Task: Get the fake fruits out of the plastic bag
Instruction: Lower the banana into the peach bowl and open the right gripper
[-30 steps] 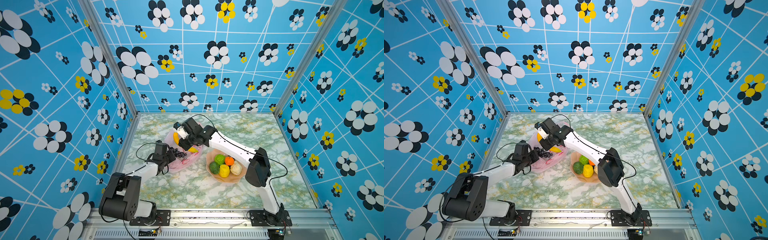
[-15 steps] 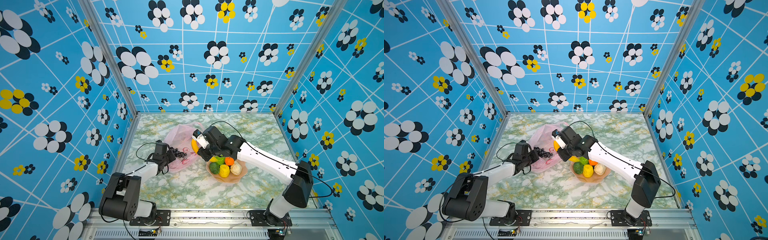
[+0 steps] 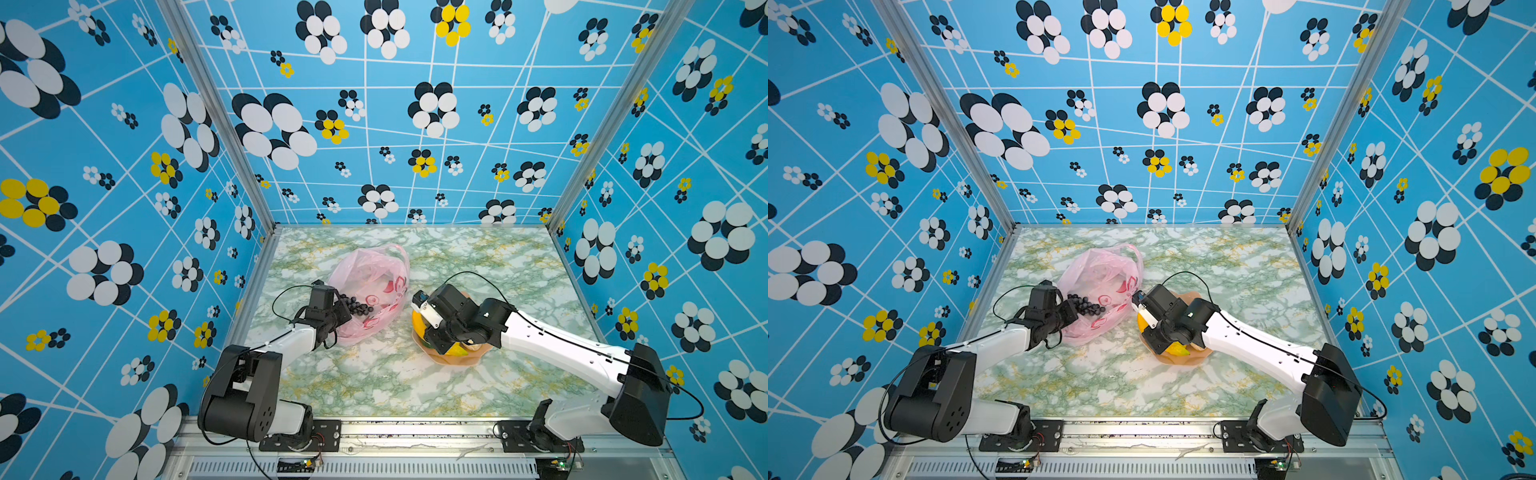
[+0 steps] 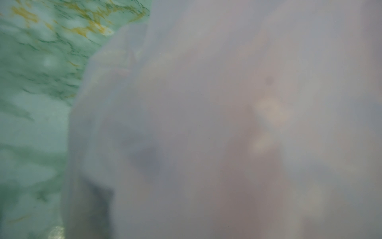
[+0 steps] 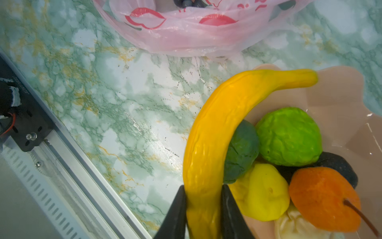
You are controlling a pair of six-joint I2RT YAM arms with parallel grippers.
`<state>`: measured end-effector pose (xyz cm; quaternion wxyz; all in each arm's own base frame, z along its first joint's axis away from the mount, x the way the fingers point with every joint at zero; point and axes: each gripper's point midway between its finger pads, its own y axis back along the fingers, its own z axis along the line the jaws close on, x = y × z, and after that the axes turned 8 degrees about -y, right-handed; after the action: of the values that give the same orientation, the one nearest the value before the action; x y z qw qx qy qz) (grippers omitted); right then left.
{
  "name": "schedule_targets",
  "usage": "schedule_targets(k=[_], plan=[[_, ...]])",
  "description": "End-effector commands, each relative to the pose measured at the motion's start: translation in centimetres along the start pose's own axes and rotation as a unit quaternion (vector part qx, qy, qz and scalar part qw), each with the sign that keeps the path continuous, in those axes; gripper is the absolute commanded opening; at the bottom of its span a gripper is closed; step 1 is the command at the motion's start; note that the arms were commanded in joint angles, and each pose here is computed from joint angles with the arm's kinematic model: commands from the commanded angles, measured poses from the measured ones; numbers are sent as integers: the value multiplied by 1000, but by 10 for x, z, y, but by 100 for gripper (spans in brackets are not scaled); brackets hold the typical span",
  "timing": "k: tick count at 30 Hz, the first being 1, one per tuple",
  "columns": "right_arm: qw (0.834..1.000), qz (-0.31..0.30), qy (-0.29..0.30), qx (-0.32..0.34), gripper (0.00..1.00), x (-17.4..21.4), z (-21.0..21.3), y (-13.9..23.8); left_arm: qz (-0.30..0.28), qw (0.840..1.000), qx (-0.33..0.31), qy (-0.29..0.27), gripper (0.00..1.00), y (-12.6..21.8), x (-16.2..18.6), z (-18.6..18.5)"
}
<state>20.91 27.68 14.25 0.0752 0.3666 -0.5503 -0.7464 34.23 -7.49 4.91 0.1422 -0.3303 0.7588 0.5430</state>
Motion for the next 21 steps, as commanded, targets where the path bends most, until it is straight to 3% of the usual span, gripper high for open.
schedule_targets(k=[1, 12, 21], plan=[[1000, 15, -5, 11, 19, 16, -4, 1, 4, 1000, -15, -4, 0, -1, -3, 6], [998, 45, 32, 36, 19, 36, -15, -4, 6, 1000, -13, -3, 0, -2, -3, 7], [998, 39, 42, 8, 19, 33, -3, -11, 7, 1000, -12, -1, 0, -3, -2, 7]])
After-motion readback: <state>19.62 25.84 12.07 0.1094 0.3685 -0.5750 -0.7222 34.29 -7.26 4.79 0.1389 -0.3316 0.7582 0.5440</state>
